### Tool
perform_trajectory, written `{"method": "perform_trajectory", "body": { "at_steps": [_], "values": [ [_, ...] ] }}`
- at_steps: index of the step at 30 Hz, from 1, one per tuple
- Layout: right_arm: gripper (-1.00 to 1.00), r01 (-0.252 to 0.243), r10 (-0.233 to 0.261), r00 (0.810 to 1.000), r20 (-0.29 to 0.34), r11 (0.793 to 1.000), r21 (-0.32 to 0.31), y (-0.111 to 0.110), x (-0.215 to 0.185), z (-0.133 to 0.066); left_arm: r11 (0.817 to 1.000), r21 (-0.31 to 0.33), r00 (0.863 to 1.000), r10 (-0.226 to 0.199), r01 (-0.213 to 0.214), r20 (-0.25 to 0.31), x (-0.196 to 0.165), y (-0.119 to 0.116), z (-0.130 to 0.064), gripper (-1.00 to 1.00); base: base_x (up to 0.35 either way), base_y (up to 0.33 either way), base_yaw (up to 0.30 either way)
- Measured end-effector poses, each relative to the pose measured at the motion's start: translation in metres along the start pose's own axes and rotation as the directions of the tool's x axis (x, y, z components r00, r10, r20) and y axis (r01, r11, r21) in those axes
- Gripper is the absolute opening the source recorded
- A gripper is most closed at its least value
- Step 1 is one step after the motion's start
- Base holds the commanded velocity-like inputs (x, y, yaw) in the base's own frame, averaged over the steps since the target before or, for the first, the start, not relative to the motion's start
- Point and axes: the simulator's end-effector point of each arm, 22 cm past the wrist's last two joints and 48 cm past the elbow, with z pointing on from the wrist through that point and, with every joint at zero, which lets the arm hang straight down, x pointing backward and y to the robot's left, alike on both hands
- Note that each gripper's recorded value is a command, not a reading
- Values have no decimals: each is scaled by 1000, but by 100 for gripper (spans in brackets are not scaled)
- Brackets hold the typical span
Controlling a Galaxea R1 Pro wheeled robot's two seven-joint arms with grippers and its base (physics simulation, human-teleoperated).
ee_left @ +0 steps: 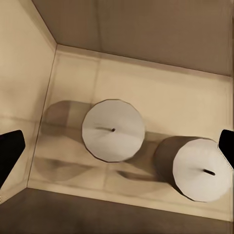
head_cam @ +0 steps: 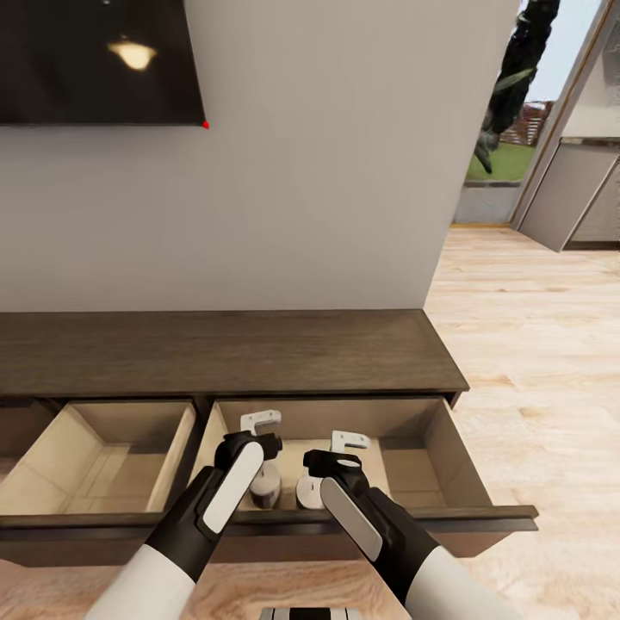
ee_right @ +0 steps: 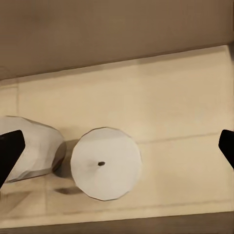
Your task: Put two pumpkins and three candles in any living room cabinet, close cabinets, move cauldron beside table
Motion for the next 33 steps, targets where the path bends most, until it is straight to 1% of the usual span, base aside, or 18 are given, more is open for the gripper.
{"method": "perform_trajectory", "body": {
  "at_steps": [5, 9, 13, 16, 22, 30, 33],
  "values": [
    [100, 24, -24, 1000, -20, 1000, -5, 2, -1, -8, 1000, 4, 1000, -3, 3, 17, -8, -1, -9, 100, 0, 0, 0],
    [100, 32, -32, 999, -15, 999, -7, 3, -6, -14, 1000, 9, 1000, -5, 5, 30, -13, -1, -16, 100, 0, 0, 0],
    [100, 40, -40, 999, -23, 999, -7, 5, -13, -21, 1000, 10, 1000, -5, 5, 28, -19, -2, -23, 100, -8, 0, 0],
    [100, 51, -51, 998, -35, 999, -8, 6, -17, -26, 1000, 11, 1000, 2, -2, 20, -22, -3, -27, 100, -176, 0, 0],
    [100, 54, -54, 998, -39, 999, -8, 8, -27, -36, 1000, 24, 1000, -6, 6, 5, -29, -6, -37, 100, -88, 0, 0],
    [100, 50, -50, 998, -37, 999, -9, 10, -42, -47, 1000, 25, 1000, -7, 7, 3, -42, -8, -50, 100, -10, 0, 0],
    [100, 48, -48, 998, -36, 999, -10, 11, -47, -51, 1000, 24, 1000, -6, 6, 2, -46, -8, -55, 100, -186, 0, 0]
  ]
}}
